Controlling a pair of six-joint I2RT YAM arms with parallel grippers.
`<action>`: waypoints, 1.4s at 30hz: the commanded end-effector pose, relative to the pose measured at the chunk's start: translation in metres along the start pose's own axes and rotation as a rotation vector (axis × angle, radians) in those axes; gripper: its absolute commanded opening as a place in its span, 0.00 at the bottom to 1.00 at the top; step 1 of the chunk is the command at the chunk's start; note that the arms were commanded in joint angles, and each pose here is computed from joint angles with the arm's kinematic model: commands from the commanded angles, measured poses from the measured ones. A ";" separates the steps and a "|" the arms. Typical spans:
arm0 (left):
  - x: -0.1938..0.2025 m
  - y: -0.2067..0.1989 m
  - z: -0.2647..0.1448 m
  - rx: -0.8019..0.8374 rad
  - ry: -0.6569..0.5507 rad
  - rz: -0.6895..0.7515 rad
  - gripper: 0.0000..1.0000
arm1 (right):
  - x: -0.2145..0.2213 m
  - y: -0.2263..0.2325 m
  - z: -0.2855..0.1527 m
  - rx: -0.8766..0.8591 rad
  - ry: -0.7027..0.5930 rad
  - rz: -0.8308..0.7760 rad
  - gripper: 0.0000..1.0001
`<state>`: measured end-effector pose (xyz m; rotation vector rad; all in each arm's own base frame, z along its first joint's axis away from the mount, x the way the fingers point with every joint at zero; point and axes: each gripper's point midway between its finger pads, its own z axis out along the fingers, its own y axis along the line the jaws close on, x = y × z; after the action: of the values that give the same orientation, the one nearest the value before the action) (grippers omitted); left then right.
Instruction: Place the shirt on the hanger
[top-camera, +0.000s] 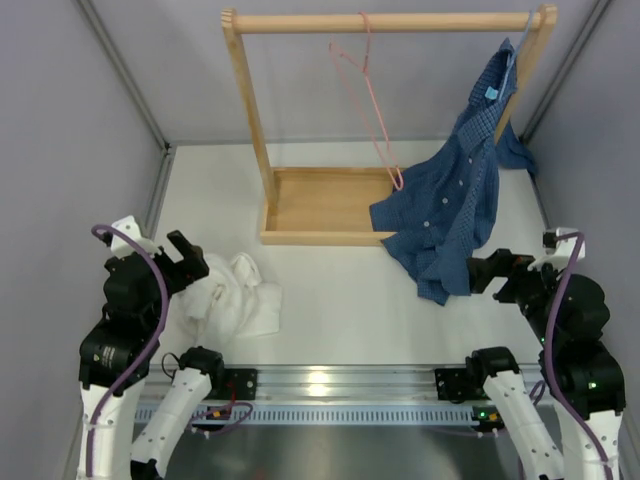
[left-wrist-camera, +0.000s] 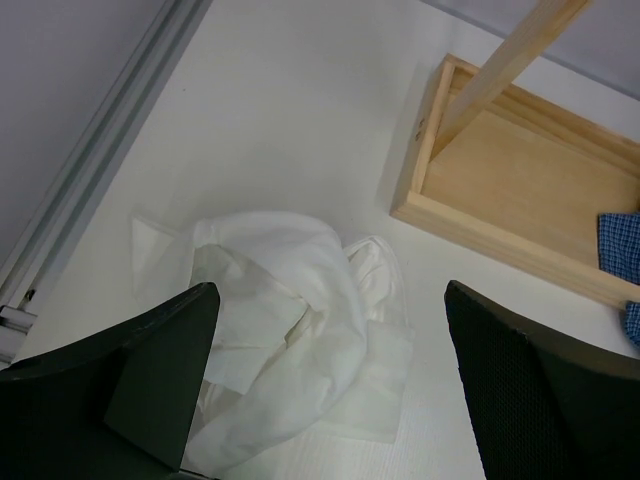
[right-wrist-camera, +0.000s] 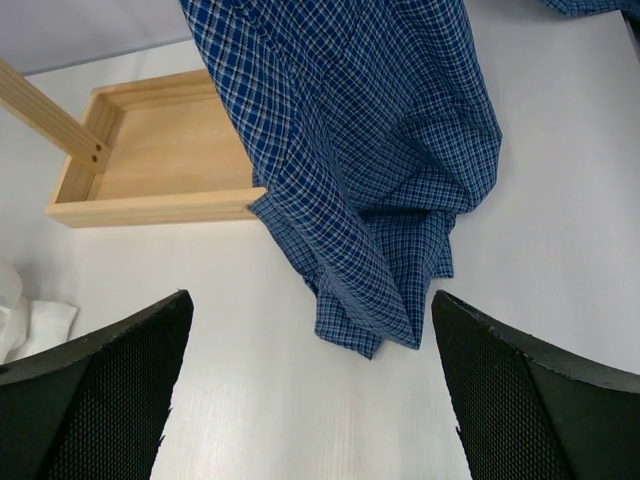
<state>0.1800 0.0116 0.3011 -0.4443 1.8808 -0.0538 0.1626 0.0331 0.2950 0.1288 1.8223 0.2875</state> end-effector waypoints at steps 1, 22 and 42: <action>-0.013 -0.002 -0.006 0.003 -0.039 -0.046 0.98 | -0.004 -0.002 0.005 0.012 -0.022 0.015 0.99; 0.108 0.009 0.127 -0.520 0.307 -0.374 0.98 | 0.036 0.107 -0.002 -0.713 0.044 0.054 0.99; 0.044 -0.201 0.008 0.857 0.513 0.021 0.00 | 0.039 0.107 0.026 -0.694 0.130 0.083 0.99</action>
<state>0.2630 -0.1001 0.2188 -0.4668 2.3327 -0.4740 0.1691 0.1401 0.2503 -0.2243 1.8599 0.9386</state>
